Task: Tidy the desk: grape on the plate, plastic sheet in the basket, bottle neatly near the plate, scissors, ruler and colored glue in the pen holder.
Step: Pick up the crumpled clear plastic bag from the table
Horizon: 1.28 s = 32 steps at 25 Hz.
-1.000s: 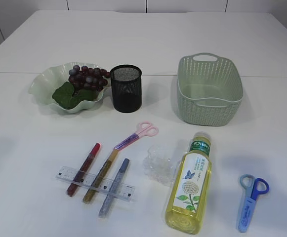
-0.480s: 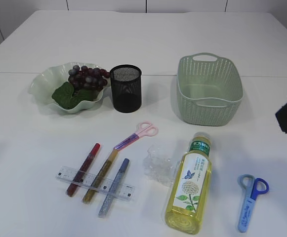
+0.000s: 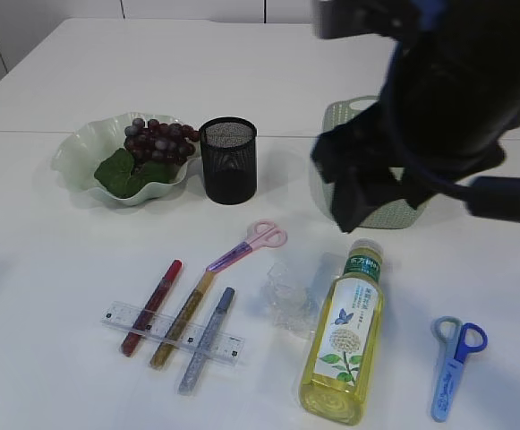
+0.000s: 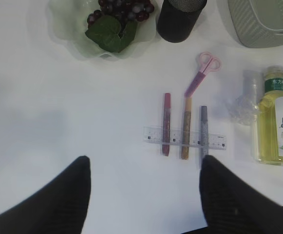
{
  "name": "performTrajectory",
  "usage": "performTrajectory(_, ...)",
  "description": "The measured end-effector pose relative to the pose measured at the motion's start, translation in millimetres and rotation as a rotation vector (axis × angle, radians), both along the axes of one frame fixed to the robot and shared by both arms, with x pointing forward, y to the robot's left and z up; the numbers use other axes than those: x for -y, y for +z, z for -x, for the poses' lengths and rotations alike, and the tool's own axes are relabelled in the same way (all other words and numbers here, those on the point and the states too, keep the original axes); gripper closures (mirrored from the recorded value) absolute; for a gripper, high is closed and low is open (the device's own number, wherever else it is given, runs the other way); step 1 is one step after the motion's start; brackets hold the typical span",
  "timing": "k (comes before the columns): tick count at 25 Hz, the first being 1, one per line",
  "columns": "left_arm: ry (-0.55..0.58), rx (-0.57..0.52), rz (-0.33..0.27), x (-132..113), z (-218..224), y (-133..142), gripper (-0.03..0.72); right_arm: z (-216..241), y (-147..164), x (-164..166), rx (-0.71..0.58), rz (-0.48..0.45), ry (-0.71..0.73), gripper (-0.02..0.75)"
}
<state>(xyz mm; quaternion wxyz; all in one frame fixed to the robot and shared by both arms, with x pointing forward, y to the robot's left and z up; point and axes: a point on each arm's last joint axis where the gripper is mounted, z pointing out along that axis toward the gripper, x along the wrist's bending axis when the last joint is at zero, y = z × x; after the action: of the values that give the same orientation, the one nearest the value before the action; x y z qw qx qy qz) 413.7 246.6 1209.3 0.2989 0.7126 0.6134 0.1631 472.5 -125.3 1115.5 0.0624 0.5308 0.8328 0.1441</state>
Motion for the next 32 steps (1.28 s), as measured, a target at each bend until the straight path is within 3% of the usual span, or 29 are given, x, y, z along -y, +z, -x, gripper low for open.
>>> performTrajectory(9,0.001,-0.001,-0.004,-0.4,0.0,-0.1,0.179,-50.0,-40.7,-41.5,-0.072,0.069,0.011,0.207)
performTrajectory(32,0.001,0.001,-0.004,-0.6,0.7,0.3,0.181,-85.8,-127.1,-69.0,-0.210,0.172,0.011,0.204)
